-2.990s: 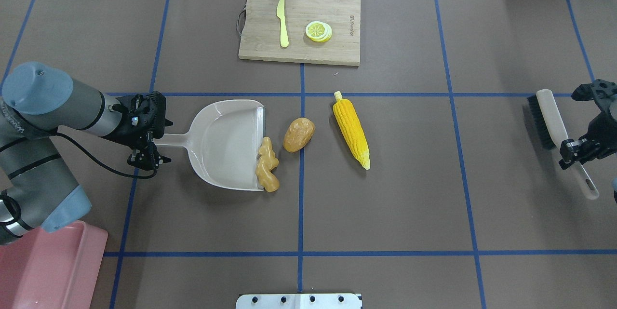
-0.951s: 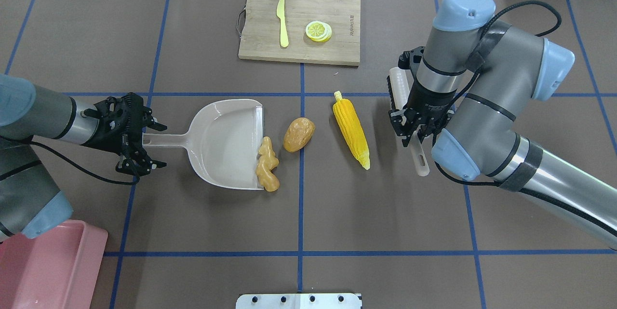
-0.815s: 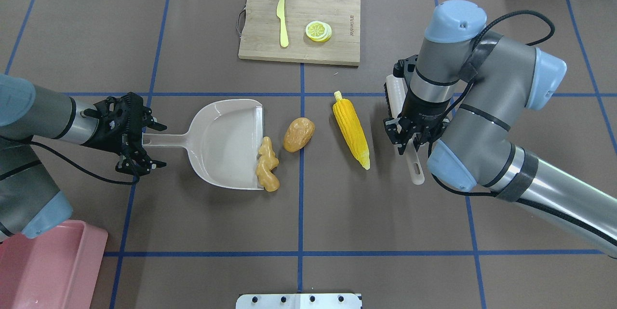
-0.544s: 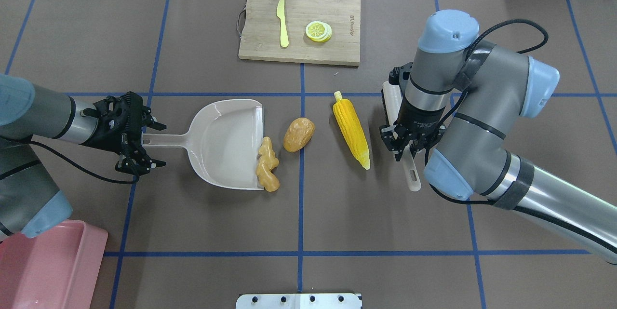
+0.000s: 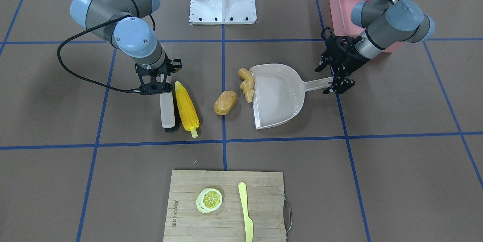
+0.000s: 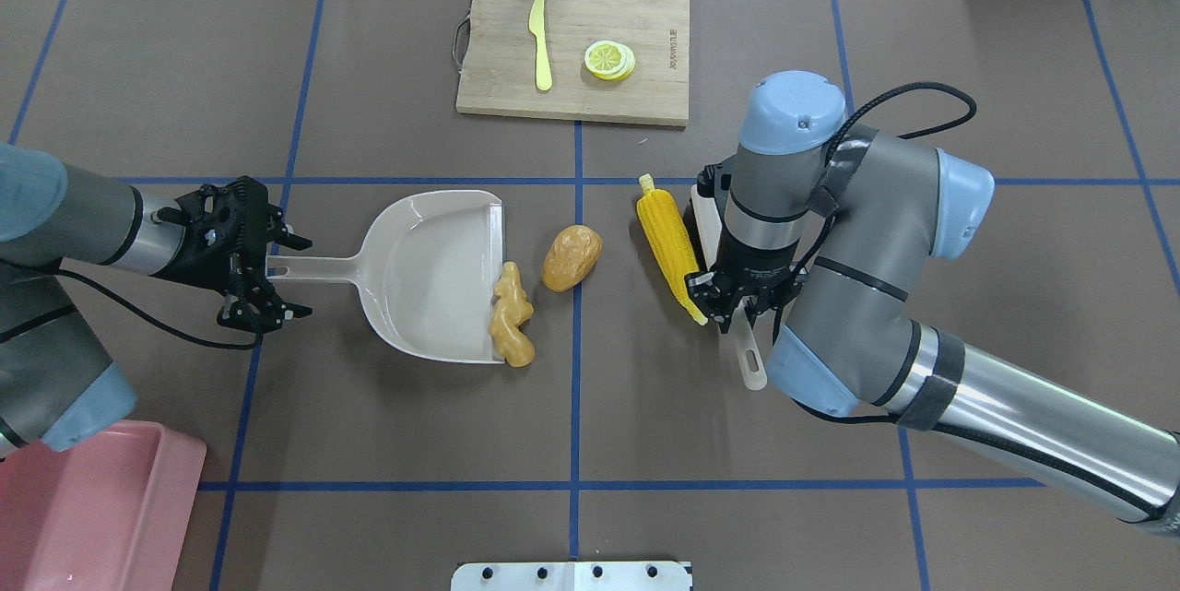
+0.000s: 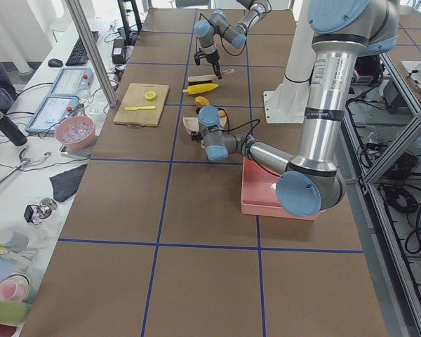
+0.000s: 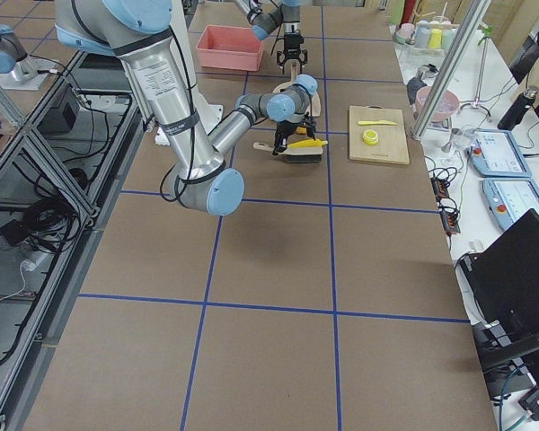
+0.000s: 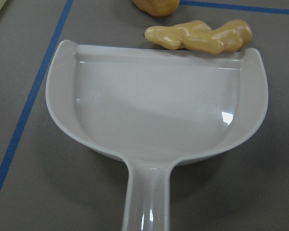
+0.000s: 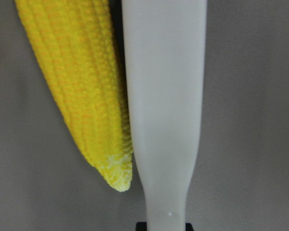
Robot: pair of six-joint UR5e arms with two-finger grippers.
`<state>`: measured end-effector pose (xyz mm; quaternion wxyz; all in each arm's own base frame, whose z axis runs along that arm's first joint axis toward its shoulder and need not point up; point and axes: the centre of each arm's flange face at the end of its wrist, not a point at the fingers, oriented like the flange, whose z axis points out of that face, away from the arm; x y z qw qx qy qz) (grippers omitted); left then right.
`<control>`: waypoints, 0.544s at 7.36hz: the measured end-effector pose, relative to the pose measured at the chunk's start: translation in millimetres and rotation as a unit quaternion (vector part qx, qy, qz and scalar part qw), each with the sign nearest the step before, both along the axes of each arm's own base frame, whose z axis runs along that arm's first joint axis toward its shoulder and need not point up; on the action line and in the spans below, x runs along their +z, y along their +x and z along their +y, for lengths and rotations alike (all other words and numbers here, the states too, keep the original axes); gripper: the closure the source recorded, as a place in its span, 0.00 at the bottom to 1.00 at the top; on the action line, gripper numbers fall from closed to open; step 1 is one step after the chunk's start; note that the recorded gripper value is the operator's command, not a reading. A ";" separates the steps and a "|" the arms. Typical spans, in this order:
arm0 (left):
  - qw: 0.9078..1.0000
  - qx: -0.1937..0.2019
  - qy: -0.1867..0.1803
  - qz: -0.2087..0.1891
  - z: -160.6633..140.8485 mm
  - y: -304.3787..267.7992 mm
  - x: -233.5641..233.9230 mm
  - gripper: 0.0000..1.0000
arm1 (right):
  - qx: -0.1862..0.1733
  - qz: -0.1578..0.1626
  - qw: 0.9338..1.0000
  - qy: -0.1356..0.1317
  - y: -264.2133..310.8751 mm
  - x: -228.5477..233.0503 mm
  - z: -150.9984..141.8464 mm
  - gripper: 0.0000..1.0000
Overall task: Sweep and dump trash into bin
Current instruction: 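Sweep the corn and potato toward the dustpan with the right gripper's brush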
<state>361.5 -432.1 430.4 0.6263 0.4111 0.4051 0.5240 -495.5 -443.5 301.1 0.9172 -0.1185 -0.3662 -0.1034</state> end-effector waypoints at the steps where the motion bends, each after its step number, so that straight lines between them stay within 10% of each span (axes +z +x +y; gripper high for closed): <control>1: 1.000 0.000 -0.001 0.000 -0.5 0.2 2.1 0.11 | 0.000 -0.004 1.000 0.003 -7.3 -7.3 -3.6 1.00; 4: 1.000 -0.001 -0.005 -0.001 -2.2 2.3 7.9 0.11 | 0.011 -0.025 1.000 0.006 -25.8 -25.1 -5.5 1.00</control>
